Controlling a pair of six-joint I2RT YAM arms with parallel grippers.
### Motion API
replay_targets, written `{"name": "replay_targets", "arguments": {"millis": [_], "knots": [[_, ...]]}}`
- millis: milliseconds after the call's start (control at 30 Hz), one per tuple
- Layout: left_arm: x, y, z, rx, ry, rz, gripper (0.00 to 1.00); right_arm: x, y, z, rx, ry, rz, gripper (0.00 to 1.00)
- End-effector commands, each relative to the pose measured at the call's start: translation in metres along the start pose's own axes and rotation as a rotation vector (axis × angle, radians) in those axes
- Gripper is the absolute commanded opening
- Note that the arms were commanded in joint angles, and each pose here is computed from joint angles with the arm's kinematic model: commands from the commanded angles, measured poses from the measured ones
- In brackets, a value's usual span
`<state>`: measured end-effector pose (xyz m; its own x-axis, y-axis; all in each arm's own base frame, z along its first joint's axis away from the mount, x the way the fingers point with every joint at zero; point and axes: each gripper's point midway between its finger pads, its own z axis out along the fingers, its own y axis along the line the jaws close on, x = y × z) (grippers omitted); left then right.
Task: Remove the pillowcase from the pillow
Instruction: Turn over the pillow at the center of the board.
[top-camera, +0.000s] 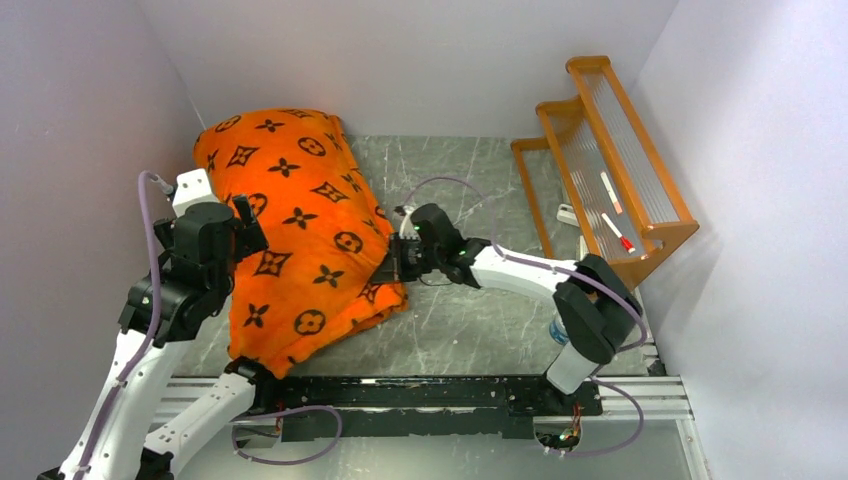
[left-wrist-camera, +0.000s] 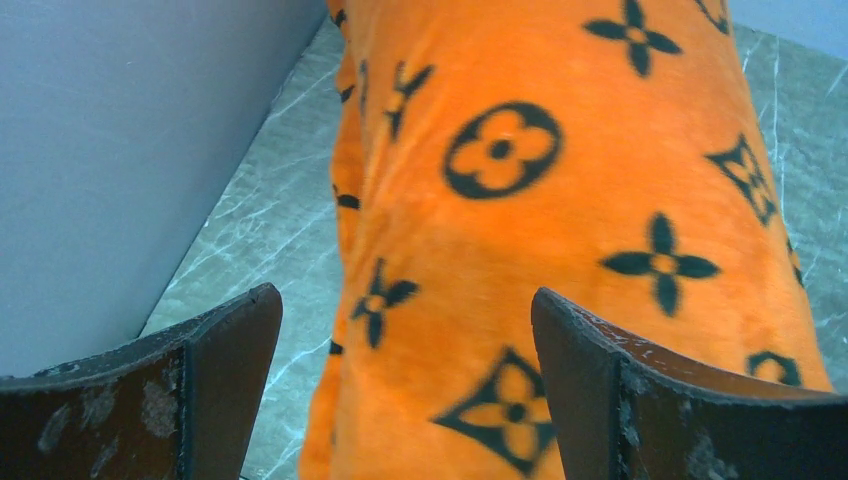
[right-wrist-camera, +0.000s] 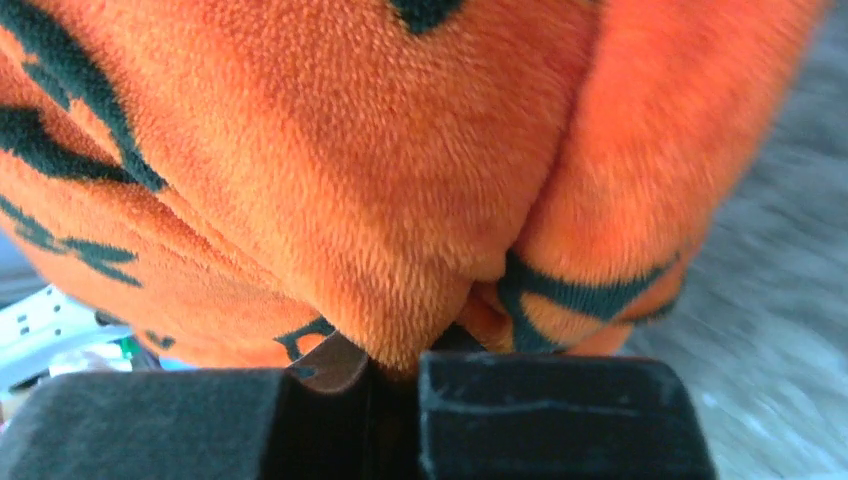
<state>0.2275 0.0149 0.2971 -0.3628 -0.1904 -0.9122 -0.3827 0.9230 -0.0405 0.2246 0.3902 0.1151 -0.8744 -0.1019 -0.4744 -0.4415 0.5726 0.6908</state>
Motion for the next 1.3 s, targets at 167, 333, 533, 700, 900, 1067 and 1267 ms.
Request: {"name": "replay_targets", "arguments": {"millis": [167, 333, 533, 700, 900, 1067, 1267], "knots": [[0.007, -0.01, 0.015, -0.009, 0.025, -0.02, 0.98, 0.012, -0.183, -0.095, 0.449, -0.135, 0.261, 0.0], [0.023, -0.09, 0.027, 0.311, 0.132, -0.089, 0.98, 0.049, -0.17, -0.084, 0.402, 0.03, 0.179, 0.0], [0.059, -0.156, 0.034, 0.602, 0.218, -0.221, 0.98, 0.058, -0.166, -0.082, 0.413, 0.102, 0.147, 0.0], [0.039, -0.196, 0.016, 0.815, 0.211, -0.352, 0.97, 0.044, -0.158, -0.088, 0.427, 0.105, 0.128, 0.0], [0.02, -0.189, 0.009, 0.8, 0.156, -0.399, 0.51, 0.006, -0.13, -0.11, 0.444, 0.049, 0.078, 0.09], [0.03, -0.19, 0.011, 0.805, 0.189, -0.375, 0.3, -0.057, -0.073, -0.149, 0.392, -0.115, -0.032, 0.58], [0.041, -0.197, 0.004, 0.856, 0.247, -0.362, 0.28, -0.103, 0.034, -0.175, 0.175, -0.223, -0.279, 0.79]]}}
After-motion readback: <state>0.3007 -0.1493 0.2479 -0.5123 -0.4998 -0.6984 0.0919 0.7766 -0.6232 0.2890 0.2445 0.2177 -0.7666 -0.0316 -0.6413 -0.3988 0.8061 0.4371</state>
